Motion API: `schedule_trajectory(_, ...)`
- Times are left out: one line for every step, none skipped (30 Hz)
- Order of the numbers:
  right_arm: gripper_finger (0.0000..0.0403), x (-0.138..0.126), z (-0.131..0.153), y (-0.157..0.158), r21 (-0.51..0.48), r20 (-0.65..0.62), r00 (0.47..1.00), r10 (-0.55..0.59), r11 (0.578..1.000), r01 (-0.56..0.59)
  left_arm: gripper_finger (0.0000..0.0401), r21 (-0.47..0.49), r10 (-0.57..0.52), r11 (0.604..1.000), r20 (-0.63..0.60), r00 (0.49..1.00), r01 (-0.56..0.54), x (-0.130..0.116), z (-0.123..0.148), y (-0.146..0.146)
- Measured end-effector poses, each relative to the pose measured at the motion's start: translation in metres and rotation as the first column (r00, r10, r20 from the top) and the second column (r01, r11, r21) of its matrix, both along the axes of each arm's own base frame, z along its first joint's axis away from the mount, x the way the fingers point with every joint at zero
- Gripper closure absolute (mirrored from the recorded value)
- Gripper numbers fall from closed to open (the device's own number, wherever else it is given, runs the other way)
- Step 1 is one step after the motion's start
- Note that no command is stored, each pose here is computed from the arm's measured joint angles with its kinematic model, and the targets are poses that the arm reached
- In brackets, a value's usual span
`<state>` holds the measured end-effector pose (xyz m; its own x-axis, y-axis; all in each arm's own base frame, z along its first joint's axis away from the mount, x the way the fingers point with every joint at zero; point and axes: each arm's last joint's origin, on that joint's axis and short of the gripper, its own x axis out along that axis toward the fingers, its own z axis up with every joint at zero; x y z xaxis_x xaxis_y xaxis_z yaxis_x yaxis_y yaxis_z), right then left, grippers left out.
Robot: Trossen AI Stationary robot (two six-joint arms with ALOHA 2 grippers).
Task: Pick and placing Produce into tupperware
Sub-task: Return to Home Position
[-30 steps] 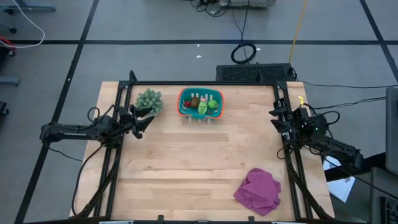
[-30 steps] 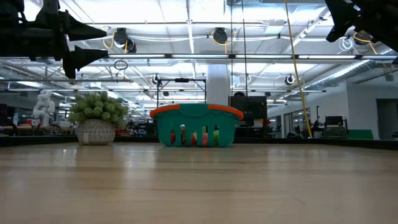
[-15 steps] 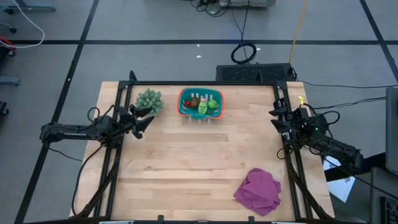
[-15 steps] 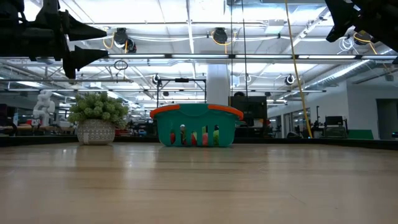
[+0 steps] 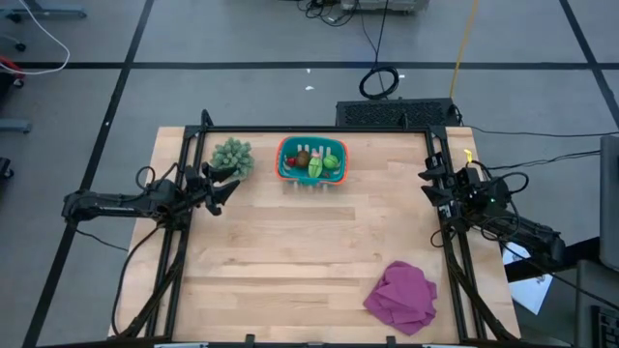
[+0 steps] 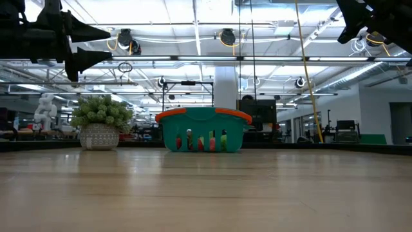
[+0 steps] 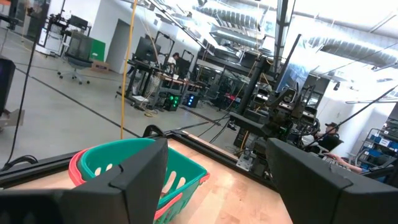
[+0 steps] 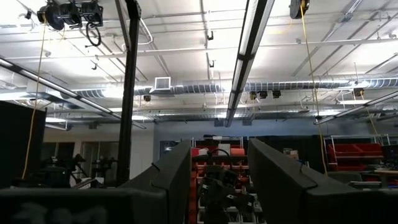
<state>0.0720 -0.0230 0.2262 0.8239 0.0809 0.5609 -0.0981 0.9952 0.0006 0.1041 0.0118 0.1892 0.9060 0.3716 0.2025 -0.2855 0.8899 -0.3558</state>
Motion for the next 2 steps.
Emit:
schedule_trajectory(0.0252, 0.0000, 0.0000, 0.0000, 0.000, 0.000, 1.000, 0.000, 1.000, 0.000, 0.0127, 0.000, 0.000, 1.000, 0.000, 1.000, 0.000, 0.0000, 0.0000, 0.0000)
schedule_trajectory(0.0252, 0.0000, 0.0000, 0.0000, 0.000, 0.000, 1.000, 0.000, 1.000, 0.000, 0.0127, 0.000, 0.000, 1.000, 0.000, 1.000, 0.000, 0.0000, 0.0000, 0.0000)
